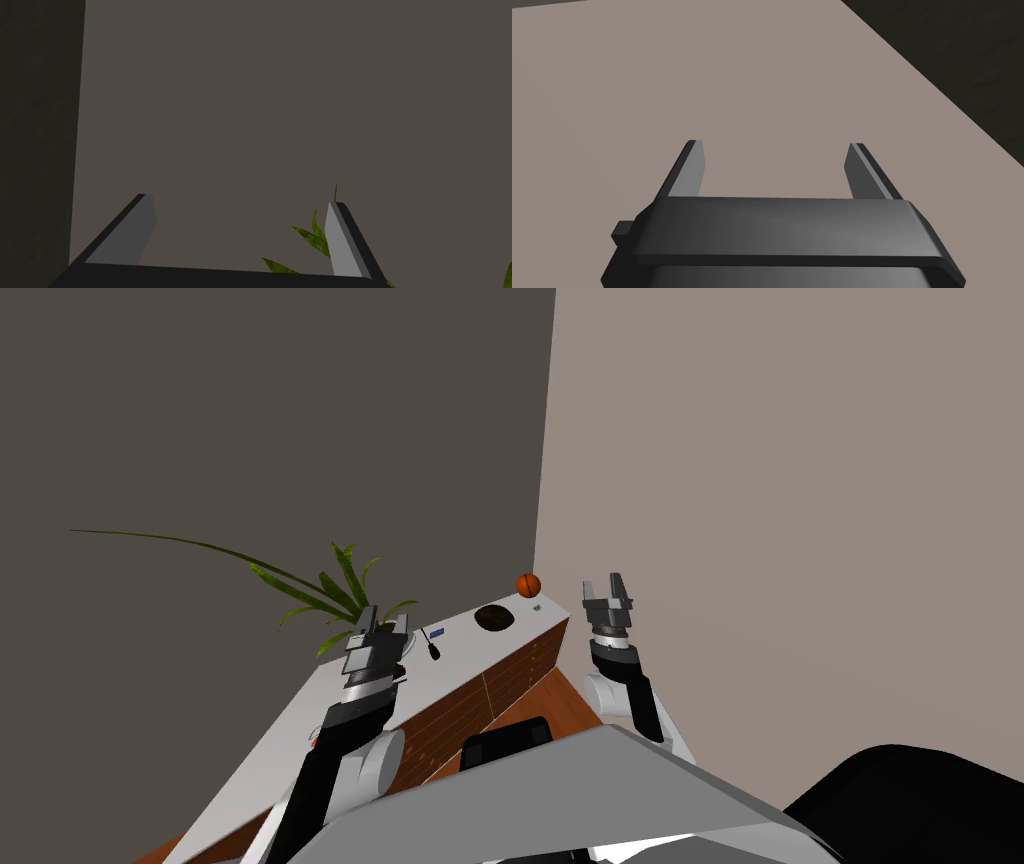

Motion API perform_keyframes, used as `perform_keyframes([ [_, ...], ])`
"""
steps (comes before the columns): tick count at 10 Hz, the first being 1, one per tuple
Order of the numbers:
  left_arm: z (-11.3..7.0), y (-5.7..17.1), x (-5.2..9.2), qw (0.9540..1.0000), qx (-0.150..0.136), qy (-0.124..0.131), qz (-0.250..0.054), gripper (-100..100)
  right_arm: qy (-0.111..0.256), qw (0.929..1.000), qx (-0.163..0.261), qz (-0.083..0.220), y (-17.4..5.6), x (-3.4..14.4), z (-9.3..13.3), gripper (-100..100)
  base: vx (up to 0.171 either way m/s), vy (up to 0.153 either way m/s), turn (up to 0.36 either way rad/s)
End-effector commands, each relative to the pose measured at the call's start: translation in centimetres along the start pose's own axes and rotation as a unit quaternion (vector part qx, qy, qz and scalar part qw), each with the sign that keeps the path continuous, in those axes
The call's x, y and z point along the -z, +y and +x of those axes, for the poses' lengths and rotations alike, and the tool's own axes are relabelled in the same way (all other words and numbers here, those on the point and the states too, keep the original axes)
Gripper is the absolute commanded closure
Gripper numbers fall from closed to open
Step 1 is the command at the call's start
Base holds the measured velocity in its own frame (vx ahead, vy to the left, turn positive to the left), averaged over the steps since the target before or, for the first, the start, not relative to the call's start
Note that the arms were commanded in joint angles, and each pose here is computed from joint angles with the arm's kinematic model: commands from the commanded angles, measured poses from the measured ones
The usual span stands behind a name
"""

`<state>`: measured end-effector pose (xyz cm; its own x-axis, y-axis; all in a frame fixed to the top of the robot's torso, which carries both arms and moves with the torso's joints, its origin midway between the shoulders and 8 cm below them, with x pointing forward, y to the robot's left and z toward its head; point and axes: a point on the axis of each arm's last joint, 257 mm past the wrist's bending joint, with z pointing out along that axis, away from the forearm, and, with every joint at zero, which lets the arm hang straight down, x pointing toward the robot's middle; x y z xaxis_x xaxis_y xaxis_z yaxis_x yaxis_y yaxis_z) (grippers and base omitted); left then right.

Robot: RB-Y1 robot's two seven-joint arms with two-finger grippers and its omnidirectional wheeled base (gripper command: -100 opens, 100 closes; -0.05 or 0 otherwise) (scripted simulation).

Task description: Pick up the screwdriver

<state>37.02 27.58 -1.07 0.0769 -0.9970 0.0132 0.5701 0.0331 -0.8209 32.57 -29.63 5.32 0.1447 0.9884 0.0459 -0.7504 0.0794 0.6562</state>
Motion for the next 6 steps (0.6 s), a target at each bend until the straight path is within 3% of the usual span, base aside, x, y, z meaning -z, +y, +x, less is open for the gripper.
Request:
perform_keyframes([
  [1,-0.2,0.8,0.5,0.9998,-0.002,0.011,-0.014,-100,0.000,1.0000,0.000,0.000,0.0,0.0,0.0,0,-0.021,0.003,-0.055],
  [6,-2.0,4.4,3.0,0.9962,0.000,0.032,-0.080,-100,0.000,1.0000,0.000,0.000,0.0,0.0,0.0,0,-0.040,0.014,-0.091],
])
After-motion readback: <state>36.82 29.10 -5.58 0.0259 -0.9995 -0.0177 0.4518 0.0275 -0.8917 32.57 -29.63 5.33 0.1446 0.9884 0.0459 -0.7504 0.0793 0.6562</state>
